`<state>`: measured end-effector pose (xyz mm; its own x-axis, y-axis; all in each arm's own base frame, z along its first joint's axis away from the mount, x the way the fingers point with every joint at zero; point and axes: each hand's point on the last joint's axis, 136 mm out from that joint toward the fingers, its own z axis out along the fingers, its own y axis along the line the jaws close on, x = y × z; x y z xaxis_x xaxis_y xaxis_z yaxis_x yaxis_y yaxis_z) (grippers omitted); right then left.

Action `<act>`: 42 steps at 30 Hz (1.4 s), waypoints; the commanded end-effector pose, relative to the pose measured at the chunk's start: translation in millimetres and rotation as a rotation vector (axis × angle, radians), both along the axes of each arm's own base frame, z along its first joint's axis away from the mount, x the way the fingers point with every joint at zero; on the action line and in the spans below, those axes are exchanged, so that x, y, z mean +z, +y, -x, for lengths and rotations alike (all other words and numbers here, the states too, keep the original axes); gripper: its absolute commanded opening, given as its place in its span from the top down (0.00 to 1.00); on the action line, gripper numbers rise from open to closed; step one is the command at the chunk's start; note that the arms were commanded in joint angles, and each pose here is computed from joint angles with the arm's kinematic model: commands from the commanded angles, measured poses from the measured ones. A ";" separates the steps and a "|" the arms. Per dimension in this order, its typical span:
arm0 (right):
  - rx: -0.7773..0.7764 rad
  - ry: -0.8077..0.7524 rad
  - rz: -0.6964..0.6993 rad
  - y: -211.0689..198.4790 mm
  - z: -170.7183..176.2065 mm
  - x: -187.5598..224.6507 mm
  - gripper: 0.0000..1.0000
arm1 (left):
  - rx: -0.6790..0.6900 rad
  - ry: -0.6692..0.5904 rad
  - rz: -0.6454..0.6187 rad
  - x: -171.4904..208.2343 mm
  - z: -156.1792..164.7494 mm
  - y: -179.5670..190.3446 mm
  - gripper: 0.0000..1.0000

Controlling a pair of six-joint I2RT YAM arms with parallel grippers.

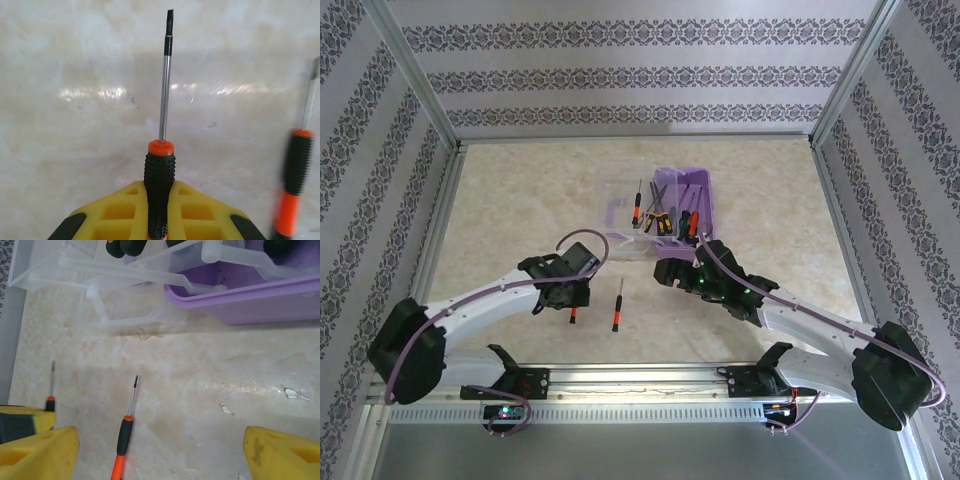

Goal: Pack the tool kit

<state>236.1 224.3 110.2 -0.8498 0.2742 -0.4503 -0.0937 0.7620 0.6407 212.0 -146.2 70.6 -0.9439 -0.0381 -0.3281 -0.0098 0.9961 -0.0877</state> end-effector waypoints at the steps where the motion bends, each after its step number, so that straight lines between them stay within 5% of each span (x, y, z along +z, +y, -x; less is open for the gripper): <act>1: -0.009 -0.025 0.014 -2.7 0.1 4.6 0.15 | -0.033 -0.058 -0.058 28.7 -5.2 9.7 0.89; 12: -0.056 -0.056 0.020 -21.1 -5.8 17.4 0.14 | -0.151 -0.186 -0.062 96.9 -54.9 -19.0 0.89; 20: -0.090 -0.070 0.009 -36.4 -4.3 19.5 0.14 | -0.241 -0.227 0.010 130.8 -115.4 -74.1 0.89; 31: -0.148 -0.059 -0.023 -61.9 5.4 7.8 0.14 | -0.248 -0.186 0.094 130.0 -193.4 -129.4 0.90; 42: -0.170 -0.045 -0.040 -71.2 5.4 2.7 0.14 | -0.194 -0.117 0.043 107.1 -226.5 -113.4 0.90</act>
<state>233.4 154.4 117.5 -0.7607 0.4368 -0.4802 0.0050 0.7437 0.6685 442.1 -275.7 182.3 -0.8673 0.1050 -0.4866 0.2027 0.9673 -0.1525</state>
